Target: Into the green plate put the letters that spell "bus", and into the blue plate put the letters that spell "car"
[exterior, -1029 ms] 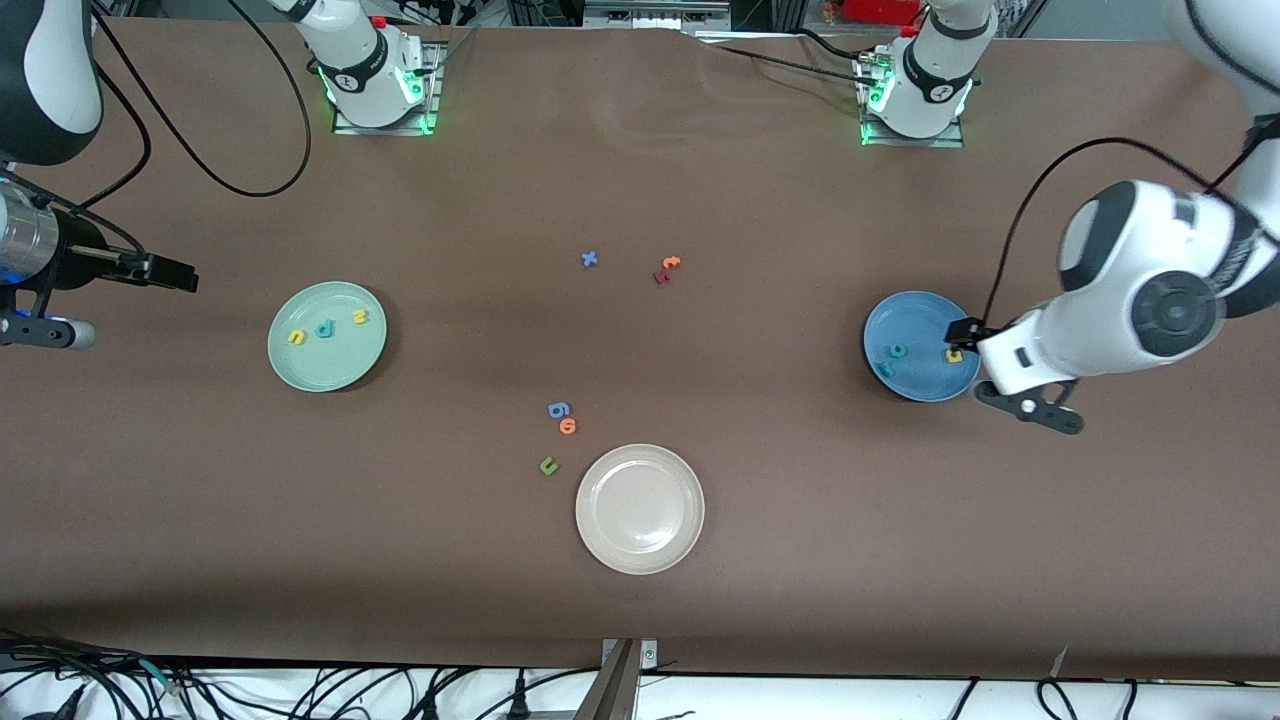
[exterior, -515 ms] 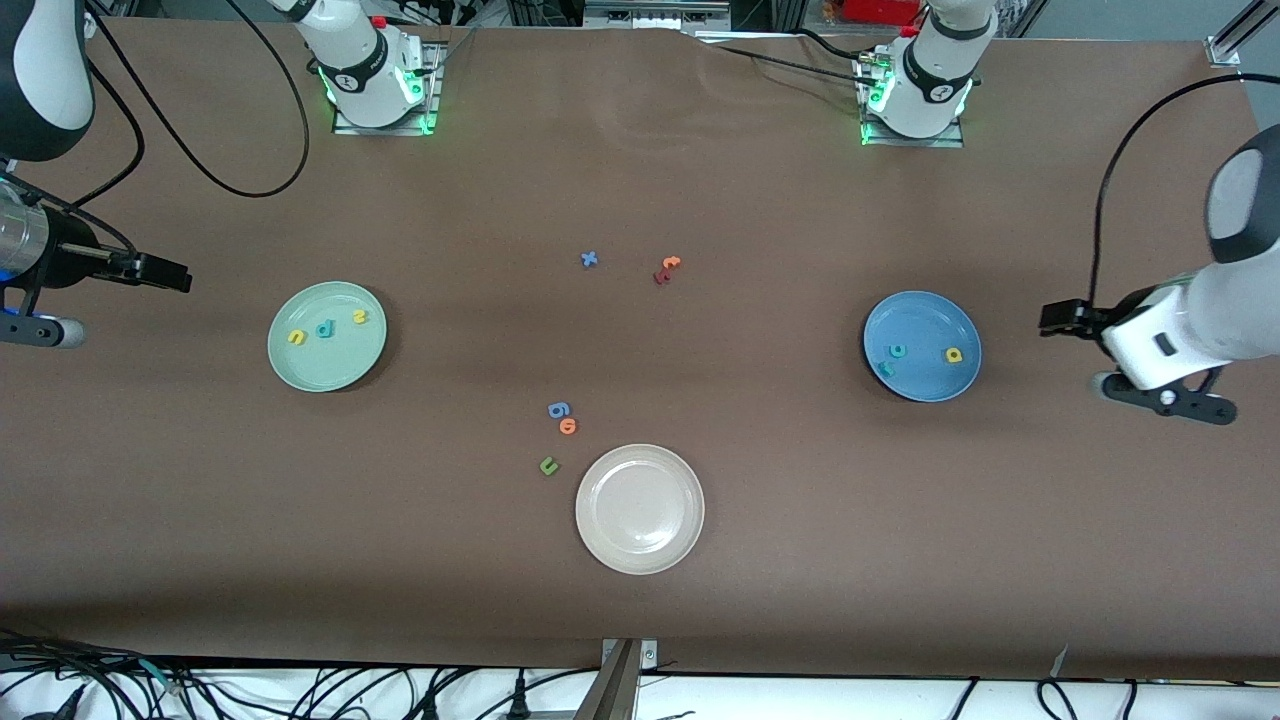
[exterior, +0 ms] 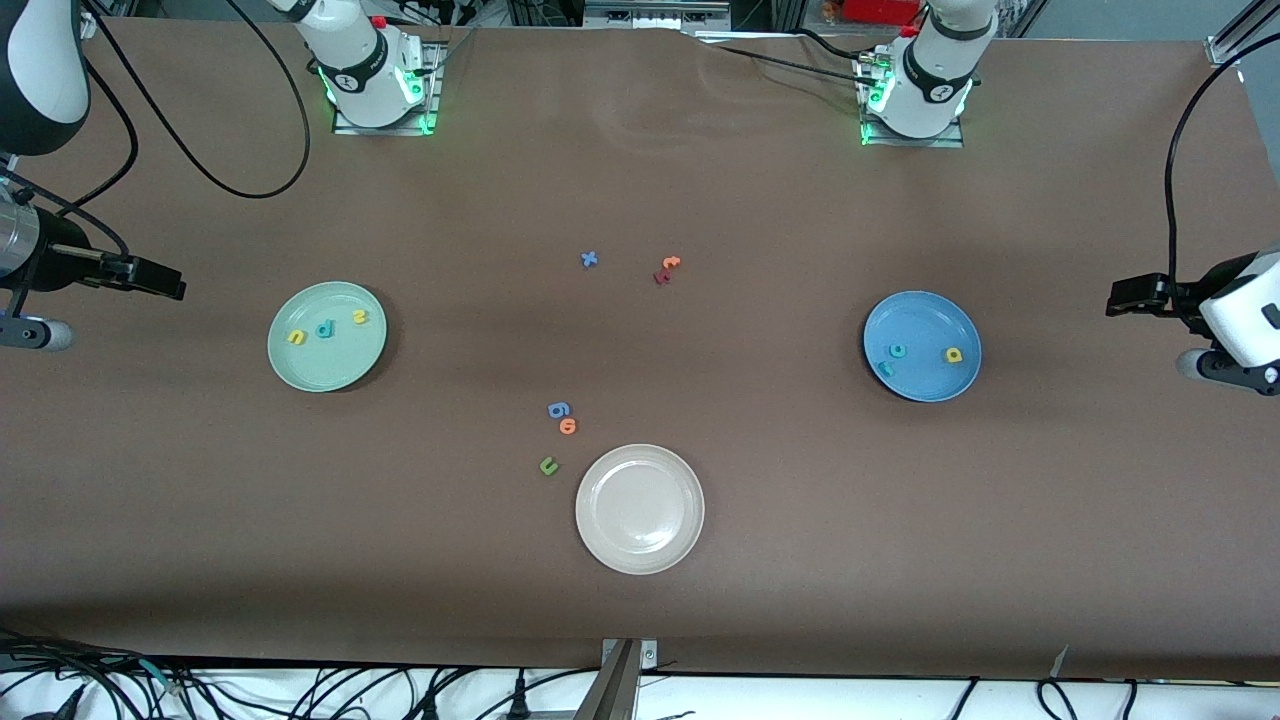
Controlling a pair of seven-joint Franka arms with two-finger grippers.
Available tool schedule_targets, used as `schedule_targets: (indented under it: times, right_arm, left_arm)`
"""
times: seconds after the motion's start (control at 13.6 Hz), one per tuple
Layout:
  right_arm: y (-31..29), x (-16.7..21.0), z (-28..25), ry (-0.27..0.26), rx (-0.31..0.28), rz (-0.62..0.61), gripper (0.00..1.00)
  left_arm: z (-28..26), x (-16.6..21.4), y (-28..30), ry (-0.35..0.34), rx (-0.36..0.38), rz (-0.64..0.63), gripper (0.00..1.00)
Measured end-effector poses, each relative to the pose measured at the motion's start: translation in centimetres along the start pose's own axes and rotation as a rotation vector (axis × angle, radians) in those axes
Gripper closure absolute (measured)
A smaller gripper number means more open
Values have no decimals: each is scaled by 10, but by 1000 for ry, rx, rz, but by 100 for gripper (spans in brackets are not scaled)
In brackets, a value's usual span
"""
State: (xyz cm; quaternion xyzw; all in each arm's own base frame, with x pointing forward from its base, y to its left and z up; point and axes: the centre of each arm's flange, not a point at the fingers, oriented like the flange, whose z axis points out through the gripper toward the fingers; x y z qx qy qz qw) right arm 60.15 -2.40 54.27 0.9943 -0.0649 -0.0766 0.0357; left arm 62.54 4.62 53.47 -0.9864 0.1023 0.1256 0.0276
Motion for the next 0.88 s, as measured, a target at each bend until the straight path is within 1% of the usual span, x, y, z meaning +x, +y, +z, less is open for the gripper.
schedule_targets:
  times: [0.15, 0.37, 0.51, 0.74, 0.88]
  right_arm:
    - [0, 0, -1, 2, 0, -1, 0]
    - [-3, 0, -2, 6, 1, -6, 0]
    - [-4, 0, -2, 7, 1, -6, 0]
    - [-4, 0, -3, 8, 1, -6, 0]
    - [-4, 0, -3, 8, 1, -7, 0]
  left_arm:
    - [-11, -1, 26, 12, 0, -11, 0]
    - [-17, -14, 49, 62, -9, -23, 0]
    - [-14, -22, 53, 79, 1, -31, 0]
    - [-12, -33, 48, 131, -34, -58, 0]
    - [-7, -39, 49, 144, -35, -70, 0]
